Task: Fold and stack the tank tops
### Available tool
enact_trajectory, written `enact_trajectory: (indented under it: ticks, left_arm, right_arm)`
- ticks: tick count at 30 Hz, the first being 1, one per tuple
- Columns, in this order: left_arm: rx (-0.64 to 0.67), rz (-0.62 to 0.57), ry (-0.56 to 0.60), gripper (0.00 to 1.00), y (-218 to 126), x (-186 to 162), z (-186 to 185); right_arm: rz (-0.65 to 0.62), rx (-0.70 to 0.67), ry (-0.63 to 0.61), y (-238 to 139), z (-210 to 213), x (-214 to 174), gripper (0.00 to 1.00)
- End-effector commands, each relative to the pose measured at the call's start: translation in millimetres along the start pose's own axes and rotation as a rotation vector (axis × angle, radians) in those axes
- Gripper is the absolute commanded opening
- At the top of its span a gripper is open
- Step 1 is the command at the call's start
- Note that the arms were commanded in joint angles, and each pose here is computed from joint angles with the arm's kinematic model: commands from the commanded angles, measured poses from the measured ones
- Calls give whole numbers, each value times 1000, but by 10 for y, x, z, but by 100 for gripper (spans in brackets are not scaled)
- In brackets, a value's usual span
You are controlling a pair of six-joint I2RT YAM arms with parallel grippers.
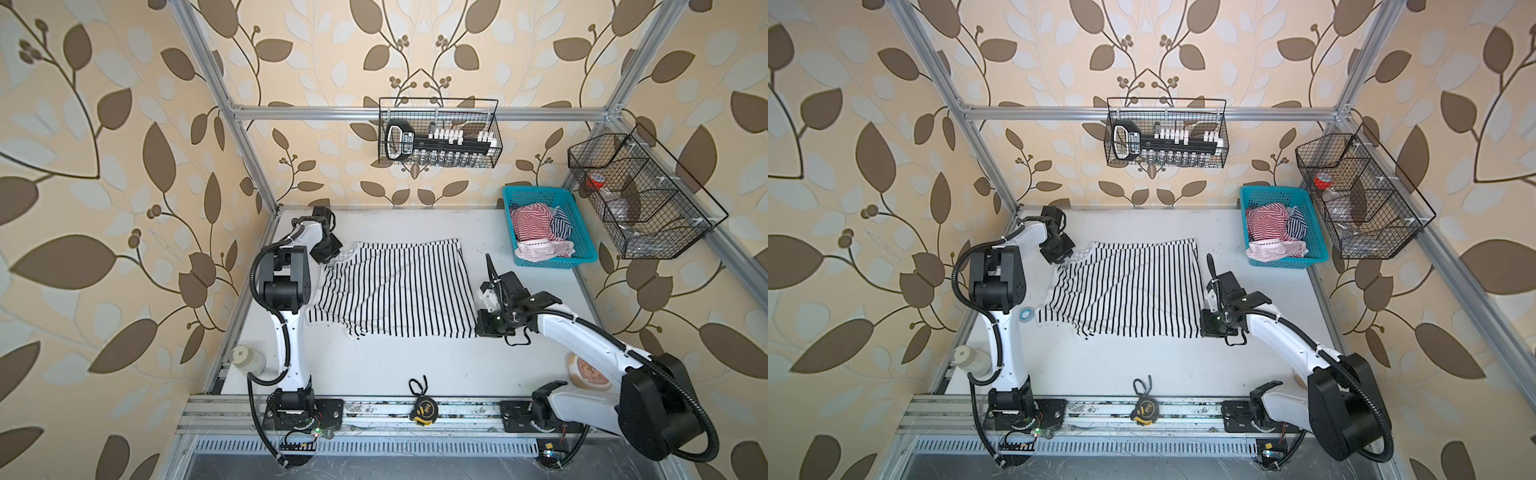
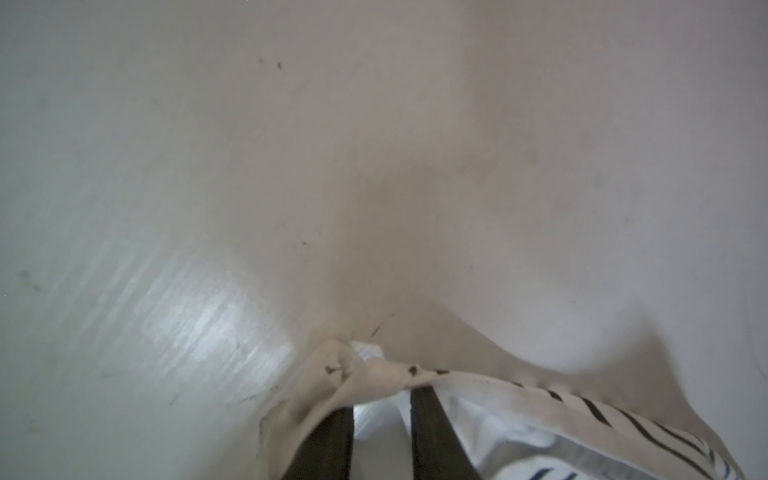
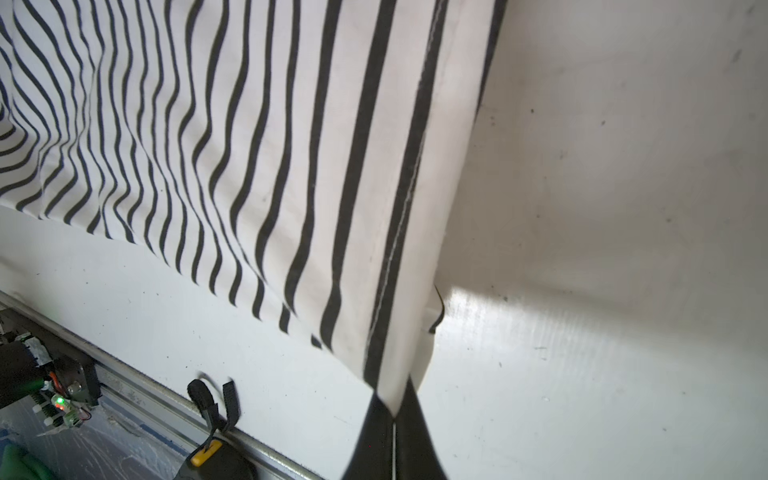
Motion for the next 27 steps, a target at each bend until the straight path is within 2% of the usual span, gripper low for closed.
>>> enact_trajectory:
  ticks: [1, 5, 6, 9, 12, 16, 21, 24, 27]
  left_arm:
    - [61, -30, 25, 27, -67, 132, 82]
    - [87, -31, 30, 28, -62, 226, 122]
    - [82, -27, 31, 29, -66, 235, 116]
    - [42, -18, 29, 42, -108, 226, 66]
    - [-25, -31, 24, 52, -254, 222, -30]
    - [-123, -99, 21, 62, -732, 256, -144]
    - [-206, -206, 64, 67, -1577, 201, -157]
    - [-242, -206, 105, 66, -1959, -138, -71]
    - [-268, -186, 176, 65, -2151, -661, 29]
  right_arm:
    - [42, -47, 8, -15, -101, -121, 0]
    - [39, -70, 24, -40, -136, -126, 0]
    - [44, -61, 21, -36, -122, -134, 3]
    - [52, -50, 16, -22, -98, -137, 9]
    - [58, -36, 8, 5, -60, -138, 27]
    - [50, -21, -6, 10, -12, -119, 43]
    - [40, -2, -21, -9, 28, -113, 49]
    - [47, -2, -29, 18, 26, -145, 50]
    - [58, 6, -28, 85, 22, -187, 50]
Point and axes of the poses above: each gripper's point midway between its finger pads, its own y axis out along the fingers, its own z axis along the line the jaws close on, x = y × z, the point moved 2 cm from there along -y, back along the fingers, and after that the axes turned 5 degrees about y, right-handed, at the moved point
